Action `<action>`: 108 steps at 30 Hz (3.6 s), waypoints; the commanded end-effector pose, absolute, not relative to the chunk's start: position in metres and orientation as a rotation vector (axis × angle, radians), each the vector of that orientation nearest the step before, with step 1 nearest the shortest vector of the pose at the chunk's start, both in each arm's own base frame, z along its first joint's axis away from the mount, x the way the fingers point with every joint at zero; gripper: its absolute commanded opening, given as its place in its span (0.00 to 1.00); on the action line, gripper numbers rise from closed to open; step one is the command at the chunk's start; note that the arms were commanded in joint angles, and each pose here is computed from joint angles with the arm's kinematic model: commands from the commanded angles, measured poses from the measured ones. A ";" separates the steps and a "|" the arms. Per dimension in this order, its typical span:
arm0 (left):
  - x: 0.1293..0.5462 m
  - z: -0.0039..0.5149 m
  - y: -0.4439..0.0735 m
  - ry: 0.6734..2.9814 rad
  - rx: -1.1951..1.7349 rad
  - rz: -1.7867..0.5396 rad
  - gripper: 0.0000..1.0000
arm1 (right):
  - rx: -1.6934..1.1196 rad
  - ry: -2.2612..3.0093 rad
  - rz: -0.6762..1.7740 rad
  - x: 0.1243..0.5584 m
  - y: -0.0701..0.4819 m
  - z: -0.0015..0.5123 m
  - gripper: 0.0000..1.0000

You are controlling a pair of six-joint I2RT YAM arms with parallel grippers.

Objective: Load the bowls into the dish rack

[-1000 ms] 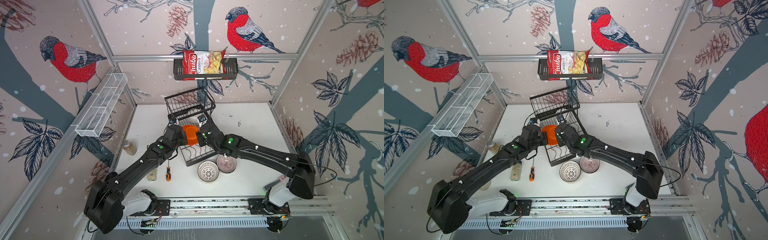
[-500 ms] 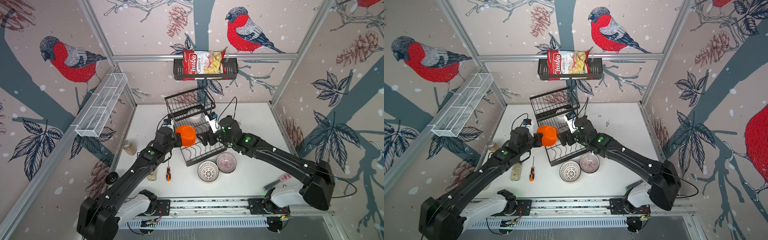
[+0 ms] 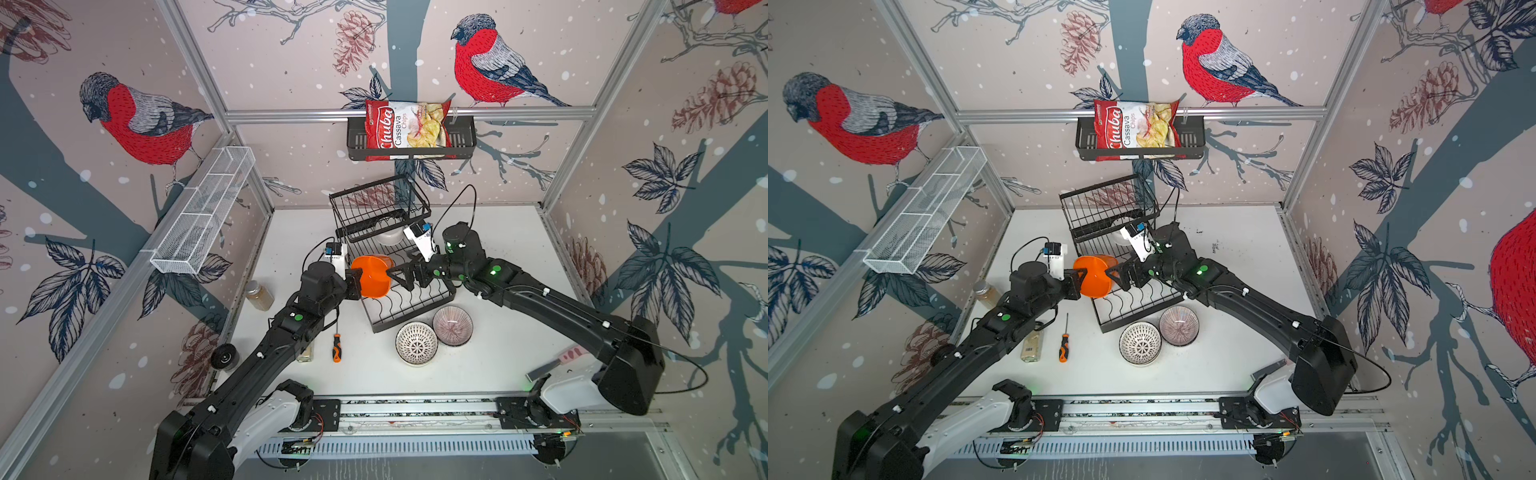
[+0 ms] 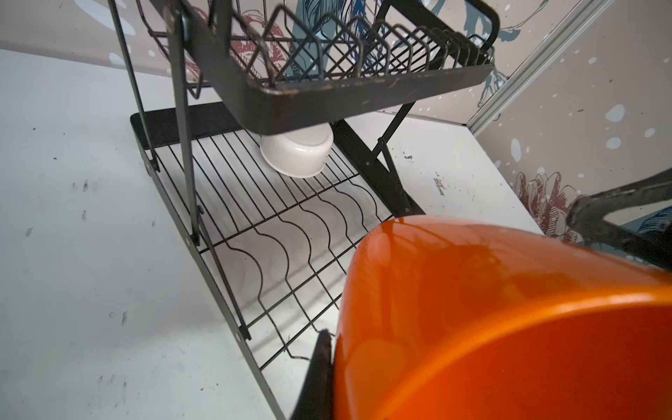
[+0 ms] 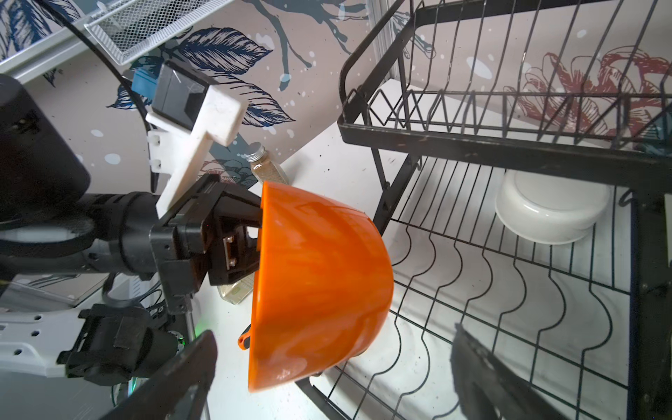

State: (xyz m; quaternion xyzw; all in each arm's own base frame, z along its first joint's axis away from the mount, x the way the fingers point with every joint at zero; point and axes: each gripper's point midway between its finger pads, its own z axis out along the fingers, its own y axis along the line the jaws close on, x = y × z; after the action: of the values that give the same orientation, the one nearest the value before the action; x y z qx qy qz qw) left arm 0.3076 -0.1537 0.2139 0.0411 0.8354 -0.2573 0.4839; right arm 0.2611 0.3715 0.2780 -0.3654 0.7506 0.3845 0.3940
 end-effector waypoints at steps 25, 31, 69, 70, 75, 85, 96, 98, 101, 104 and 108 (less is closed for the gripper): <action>0.309 0.278 -0.182 1.742 0.249 -0.931 0.00 | -1.045 1.791 1.224 0.240 0.380 0.298 1.00; 0.310 0.274 -0.182 1.751 0.243 -0.931 0.00 | -1.052 1.774 1.248 0.237 0.384 0.301 0.99; 0.313 0.266 -0.182 1.769 0.223 -0.933 0.05 | -1.014 1.800 1.209 0.248 0.395 0.295 0.76; 0.313 0.266 -0.182 1.770 0.223 -0.932 0.05 | -1.008 1.803 1.197 0.249 0.395 0.295 0.76; 0.314 0.264 -0.182 1.775 0.220 -0.933 0.09 | -0.989 1.821 1.160 0.255 0.393 0.290 0.75; 0.314 0.265 -0.184 1.771 0.229 -0.941 0.20 | -0.970 1.841 1.105 0.263 0.391 0.284 0.73; 0.317 0.263 -0.186 1.773 0.234 -0.955 0.00 | -0.984 1.846 1.102 0.261 0.394 0.281 0.73; 0.315 0.263 -0.187 1.770 0.241 -0.961 0.00 | -0.991 1.848 1.099 0.260 0.394 0.279 0.78; 0.313 0.267 -0.189 1.756 0.257 -0.974 0.00 | -1.004 1.849 1.099 0.259 0.395 0.278 0.84; 0.310 0.271 -0.191 1.739 0.283 -0.987 0.00 | -1.021 1.846 1.112 0.257 0.396 0.277 0.87; 0.307 0.272 -0.194 1.732 0.311 -0.993 0.00 | -1.055 1.838 1.141 0.253 0.397 0.278 0.88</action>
State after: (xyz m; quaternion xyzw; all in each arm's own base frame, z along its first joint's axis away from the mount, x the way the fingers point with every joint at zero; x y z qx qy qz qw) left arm 0.3139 -0.1842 0.2466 0.0930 0.7637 -0.3883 0.5073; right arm 0.2551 0.3948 0.2757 -0.3957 0.7227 0.4376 0.3600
